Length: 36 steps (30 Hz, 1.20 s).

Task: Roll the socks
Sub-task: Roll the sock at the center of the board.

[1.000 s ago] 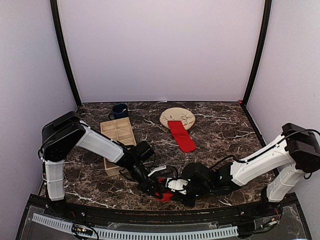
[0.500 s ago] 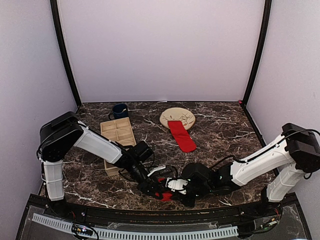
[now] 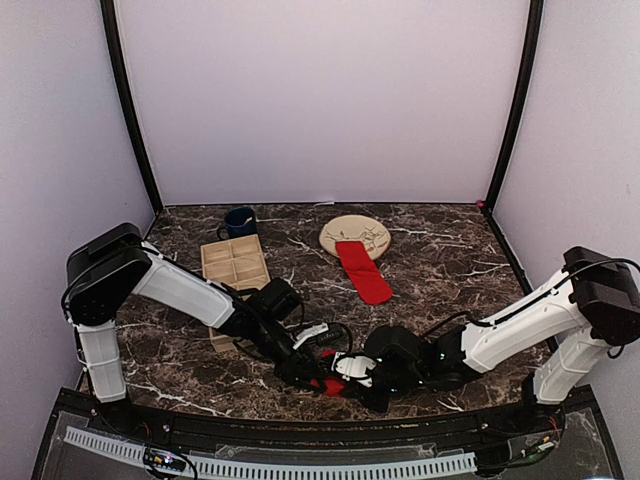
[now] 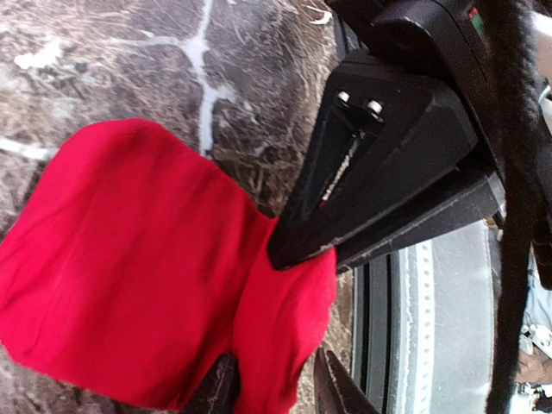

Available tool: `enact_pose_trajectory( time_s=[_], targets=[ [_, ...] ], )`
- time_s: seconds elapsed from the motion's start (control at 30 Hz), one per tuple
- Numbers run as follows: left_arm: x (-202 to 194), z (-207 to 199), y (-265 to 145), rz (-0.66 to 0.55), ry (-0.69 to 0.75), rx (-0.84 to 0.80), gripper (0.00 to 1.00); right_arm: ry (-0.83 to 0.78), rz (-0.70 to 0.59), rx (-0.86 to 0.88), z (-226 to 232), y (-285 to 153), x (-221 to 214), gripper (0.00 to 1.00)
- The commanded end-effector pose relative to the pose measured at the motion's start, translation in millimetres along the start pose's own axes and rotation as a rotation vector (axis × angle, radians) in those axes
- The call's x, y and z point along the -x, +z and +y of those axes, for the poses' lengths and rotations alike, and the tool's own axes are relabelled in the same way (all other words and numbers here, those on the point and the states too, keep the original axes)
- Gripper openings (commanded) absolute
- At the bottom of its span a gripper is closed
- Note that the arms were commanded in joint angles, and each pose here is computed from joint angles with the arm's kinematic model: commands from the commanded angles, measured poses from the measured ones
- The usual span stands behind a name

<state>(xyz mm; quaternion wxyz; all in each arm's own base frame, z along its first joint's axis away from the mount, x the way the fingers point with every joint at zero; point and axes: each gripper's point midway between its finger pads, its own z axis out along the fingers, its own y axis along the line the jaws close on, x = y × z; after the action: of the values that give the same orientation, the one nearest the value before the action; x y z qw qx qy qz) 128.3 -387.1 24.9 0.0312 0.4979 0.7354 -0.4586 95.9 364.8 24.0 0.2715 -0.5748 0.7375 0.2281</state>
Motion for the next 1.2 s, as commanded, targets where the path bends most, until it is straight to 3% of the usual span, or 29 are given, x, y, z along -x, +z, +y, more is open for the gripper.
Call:
enact_pose_trajectory(
  time_s=[0.0,0.37,1.17],
  targets=[
    [-28,31,-5,0.070,-0.094,0.176,0.34,0.016,0.012,-0.012,-1,1,-9,0.00],
    [-47,41,-12,0.126,-0.150,0.267,0.36,0.039,0.022,-0.032,-4,3,-13,0.00],
    [-48,47,-39,0.063,-0.198,0.347,0.40,0.086,0.039,-0.050,-7,6,-19,0.00]
  ],
)
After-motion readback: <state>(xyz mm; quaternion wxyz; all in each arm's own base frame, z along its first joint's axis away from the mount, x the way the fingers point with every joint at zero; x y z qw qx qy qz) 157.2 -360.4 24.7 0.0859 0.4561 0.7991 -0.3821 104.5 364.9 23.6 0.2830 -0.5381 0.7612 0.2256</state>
